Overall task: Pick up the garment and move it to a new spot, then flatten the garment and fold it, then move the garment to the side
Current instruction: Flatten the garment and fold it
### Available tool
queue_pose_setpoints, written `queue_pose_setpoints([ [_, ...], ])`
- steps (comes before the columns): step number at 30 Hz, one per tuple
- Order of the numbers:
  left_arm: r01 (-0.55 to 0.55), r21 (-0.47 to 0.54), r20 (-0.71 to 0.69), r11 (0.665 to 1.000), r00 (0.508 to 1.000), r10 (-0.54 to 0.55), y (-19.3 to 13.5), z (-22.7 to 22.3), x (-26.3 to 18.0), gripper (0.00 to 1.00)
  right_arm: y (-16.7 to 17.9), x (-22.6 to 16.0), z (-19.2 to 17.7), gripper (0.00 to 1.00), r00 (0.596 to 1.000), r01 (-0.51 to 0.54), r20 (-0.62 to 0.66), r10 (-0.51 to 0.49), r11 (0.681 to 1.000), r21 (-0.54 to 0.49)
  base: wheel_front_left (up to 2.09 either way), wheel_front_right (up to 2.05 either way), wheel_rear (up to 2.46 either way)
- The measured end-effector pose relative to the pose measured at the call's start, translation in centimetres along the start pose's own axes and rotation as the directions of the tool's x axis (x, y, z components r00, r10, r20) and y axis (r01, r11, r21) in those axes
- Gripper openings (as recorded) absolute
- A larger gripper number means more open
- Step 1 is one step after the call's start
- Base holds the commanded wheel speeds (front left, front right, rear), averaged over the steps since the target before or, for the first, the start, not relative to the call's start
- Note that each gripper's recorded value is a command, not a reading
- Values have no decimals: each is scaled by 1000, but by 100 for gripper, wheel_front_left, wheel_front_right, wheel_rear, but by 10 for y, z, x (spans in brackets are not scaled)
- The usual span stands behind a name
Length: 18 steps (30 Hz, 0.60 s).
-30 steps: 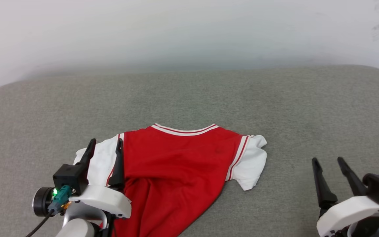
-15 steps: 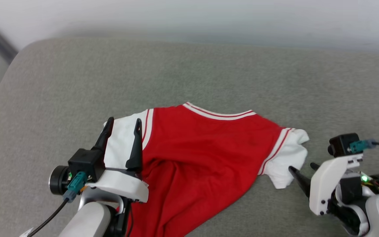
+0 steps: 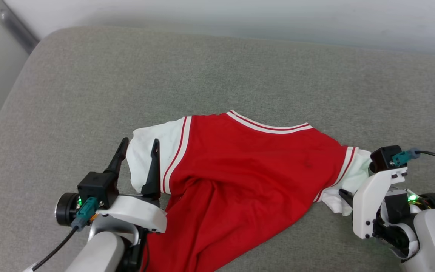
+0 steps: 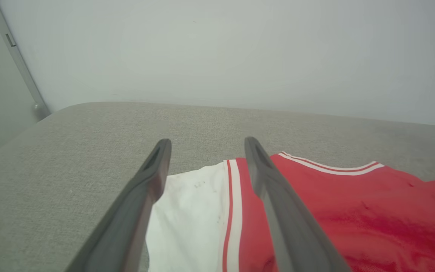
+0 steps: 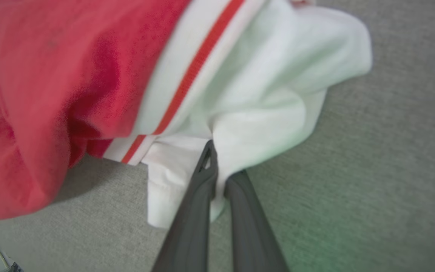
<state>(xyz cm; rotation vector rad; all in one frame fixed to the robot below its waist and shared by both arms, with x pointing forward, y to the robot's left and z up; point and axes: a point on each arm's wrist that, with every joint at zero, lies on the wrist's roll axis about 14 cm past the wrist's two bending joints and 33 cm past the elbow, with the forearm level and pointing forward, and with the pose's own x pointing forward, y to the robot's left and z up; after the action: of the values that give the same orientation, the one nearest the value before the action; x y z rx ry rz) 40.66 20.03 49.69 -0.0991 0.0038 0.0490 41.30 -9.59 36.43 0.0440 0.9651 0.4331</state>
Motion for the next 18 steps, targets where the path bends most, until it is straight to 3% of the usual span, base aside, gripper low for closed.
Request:
queue_pose_setpoints([
  [5, 7, 23, -32, 1000, 999, -6, 6, -1, -3, 100, -12, -21, 18, 0, 992, 43, 116, -42, 999, -5, 0, 0, 0],
  [10, 19, 12, -79, 1000, 997, -18, 20, 5, 3, 100, -35, -62, 39, 0, 954, 123, 275, -120, 992, 8, 0, 0, 0],
  [15, 58, -21, -216, 998, 974, -61, 30, -3, 17, 100, -52, -94, 32, 0, 925, 184, 328, -192, 981, 55, 0, 0, 0],
  [18, 125, -35, -336, 992, 933, -129, 27, -15, 29, 100, -62, -106, 24, 0, 916, 217, 328, -232, 973, 83, 0, 0, 0],
])
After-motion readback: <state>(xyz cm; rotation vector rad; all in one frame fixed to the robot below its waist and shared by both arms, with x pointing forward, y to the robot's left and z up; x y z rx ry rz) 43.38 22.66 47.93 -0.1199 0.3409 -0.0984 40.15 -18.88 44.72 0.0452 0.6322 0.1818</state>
